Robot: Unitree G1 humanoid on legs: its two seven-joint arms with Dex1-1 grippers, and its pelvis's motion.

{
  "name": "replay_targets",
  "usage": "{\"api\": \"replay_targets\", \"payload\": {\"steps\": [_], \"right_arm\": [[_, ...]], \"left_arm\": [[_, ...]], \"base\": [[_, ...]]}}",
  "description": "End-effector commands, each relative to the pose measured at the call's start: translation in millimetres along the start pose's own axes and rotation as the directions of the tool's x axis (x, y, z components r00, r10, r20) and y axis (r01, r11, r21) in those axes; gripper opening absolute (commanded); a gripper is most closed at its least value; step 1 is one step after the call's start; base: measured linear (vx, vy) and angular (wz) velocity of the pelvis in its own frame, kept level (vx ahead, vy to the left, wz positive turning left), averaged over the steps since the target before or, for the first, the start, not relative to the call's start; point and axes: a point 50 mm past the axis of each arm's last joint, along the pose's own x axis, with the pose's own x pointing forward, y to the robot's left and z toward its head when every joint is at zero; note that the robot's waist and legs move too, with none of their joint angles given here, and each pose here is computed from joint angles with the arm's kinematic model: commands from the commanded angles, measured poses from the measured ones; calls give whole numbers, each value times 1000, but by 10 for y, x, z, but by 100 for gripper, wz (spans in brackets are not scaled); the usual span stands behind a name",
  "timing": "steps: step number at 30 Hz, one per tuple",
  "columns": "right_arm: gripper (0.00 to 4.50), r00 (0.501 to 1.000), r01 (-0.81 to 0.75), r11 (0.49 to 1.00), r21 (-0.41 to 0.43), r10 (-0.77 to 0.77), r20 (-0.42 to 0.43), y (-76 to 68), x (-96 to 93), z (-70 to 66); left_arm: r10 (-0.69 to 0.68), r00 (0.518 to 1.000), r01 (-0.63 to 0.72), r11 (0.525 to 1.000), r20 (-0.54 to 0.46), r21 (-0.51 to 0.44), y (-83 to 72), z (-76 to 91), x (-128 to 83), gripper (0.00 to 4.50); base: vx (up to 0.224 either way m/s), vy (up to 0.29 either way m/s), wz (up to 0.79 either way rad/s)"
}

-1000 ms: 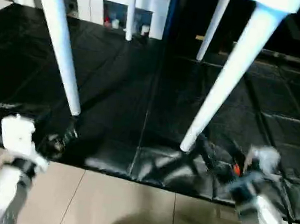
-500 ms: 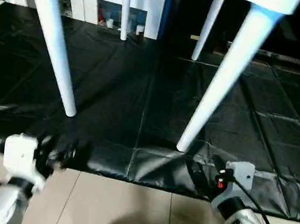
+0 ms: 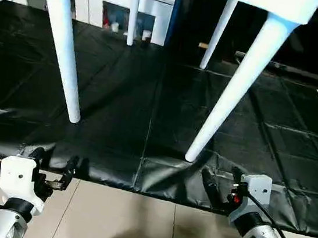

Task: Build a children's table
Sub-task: Flip table

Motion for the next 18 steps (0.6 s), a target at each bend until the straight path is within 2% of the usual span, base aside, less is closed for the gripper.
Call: {"api": "replay_targets", "payload": {"steps": [1, 18], "right_arm": [[450, 1000, 15, 1000, -11, -15, -2, -33, -10, 6], [450, 1000, 15, 1000, -11, -15, -2, -33, -10, 6]], "left_arm": [[-12, 1000, 11, 1000, 23, 8, -36, 51, 14, 446], [-12, 1000, 11, 1000, 23, 8, -36, 51, 14, 446]], "base": [[0, 0, 0], [0, 0, 0]]}}
